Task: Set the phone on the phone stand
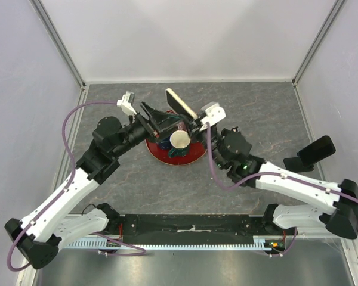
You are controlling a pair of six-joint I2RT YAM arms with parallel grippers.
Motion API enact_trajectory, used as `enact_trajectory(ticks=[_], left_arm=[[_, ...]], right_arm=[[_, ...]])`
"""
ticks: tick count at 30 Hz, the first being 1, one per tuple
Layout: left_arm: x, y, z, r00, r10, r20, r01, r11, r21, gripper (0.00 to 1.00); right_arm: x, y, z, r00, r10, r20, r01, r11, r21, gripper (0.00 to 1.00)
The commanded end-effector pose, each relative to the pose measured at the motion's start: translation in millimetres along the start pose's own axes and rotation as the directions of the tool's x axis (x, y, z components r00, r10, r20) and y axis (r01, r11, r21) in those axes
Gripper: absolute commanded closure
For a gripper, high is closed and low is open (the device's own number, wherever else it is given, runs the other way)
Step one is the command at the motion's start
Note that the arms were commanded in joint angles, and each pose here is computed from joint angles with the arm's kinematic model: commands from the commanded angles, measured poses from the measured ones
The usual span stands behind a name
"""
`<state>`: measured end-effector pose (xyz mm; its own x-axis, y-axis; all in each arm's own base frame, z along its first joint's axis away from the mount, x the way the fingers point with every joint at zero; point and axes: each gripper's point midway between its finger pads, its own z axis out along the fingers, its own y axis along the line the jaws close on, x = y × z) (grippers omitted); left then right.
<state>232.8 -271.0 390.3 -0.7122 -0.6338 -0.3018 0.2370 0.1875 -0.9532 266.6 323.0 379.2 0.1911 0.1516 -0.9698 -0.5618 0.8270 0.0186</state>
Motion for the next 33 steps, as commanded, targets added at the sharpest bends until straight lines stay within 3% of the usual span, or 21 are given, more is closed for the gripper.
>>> enact_trajectory(ticks=[1, 4, 7, 8, 10, 11, 13, 14, 17, 19, 24, 33], left_arm=[[33.1, -14.5, -47.2, 0.963, 0.241, -0.122, -0.224, 0.965, 0.138, 0.09], [49.6, -13.1, -54.8, 0.942, 0.272, -0.196, -0.236, 0.953, 0.191, 0.08], [62.7, -34.4, -69.9, 0.879, 0.411, -0.244, -0.326, 0.888, 0.323, 0.16], [65.3, -28.9, -74.8, 0.824, 0.51, -0.245, -0.42, 0.842, 0.339, 0.17], [57.4, -48.5, -86.1, 0.753, 0.624, -0.207, -0.533, 0.764, 0.363, 0.17], [57.2, -31.5, -85.7, 0.679, 0.692, -0.243, -0.612, 0.717, 0.333, 0.16], [49.5, -48.7, -93.4, 0.596, 0.773, -0.214, -0.689, 0.63, 0.357, 0.14], [48.8, -38.2, -90.3, 0.528, 0.814, -0.243, -0.732, 0.581, 0.357, 0.13], [44.0, -48.0, -91.8, 0.427, 0.881, -0.203, -0.785, 0.473, 0.4, 0.11], [51.7, -41.1, -88.5, 0.384, 0.894, -0.229, -0.772, 0.447, 0.451, 0.11], [89.8, -6.5, -71.9, 0.352, 0.836, -0.42, -0.588, 0.547, 0.596, 0.1], [118.1, -8.9, -73.5, 0.319, 0.857, -0.405, -0.461, 0.514, 0.724, 0.09]], right_arm=[[-36.1, -31.0, -9.2, 0.997, 0.072, 0.008, -0.071, 0.997, -0.042, 1.0], [-45.0, -24.8, -21.9, 0.99, 0.137, 0.012, -0.135, 0.984, -0.119, 1.0], [-54.0, -17.0, -33.2, 0.989, 0.135, -0.055, -0.144, 0.967, -0.21, 1.0], [-37.0, -12.5, -44.0, 0.983, 0.094, -0.157, -0.132, 0.96, -0.247, 1.0], [-53.4, -3.4, -58.7, 0.974, 0.062, -0.216, -0.136, 0.928, -0.348, 1.0], [-35.5, 1.0, -75.9, 0.947, 0.017, -0.32, -0.149, 0.907, -0.393, 1.0], [-47.2, 14.9, -96.5, 0.93, 0.0, -0.368, -0.193, 0.852, -0.487, 1.0], [-31.8, 18.6, -113.0, 0.889, -0.029, -0.456, -0.232, 0.832, -0.504, 1.0], [-31.5, 21.9, -138.0, 0.841, -0.042, -0.54, -0.292, 0.804, -0.518, 1.0], [-31.6, 24.1, -149.7, 0.829, -0.039, -0.557, -0.317, 0.788, -0.528, 1.0], [-37.6, 39.3, -165.5, 0.819, -0.029, -0.573, -0.385, 0.712, -0.587, 1.0], [-38.5, 44.7, -161.0, 0.823, -0.037, -0.567, -0.391, 0.688, -0.611, 1.0]])
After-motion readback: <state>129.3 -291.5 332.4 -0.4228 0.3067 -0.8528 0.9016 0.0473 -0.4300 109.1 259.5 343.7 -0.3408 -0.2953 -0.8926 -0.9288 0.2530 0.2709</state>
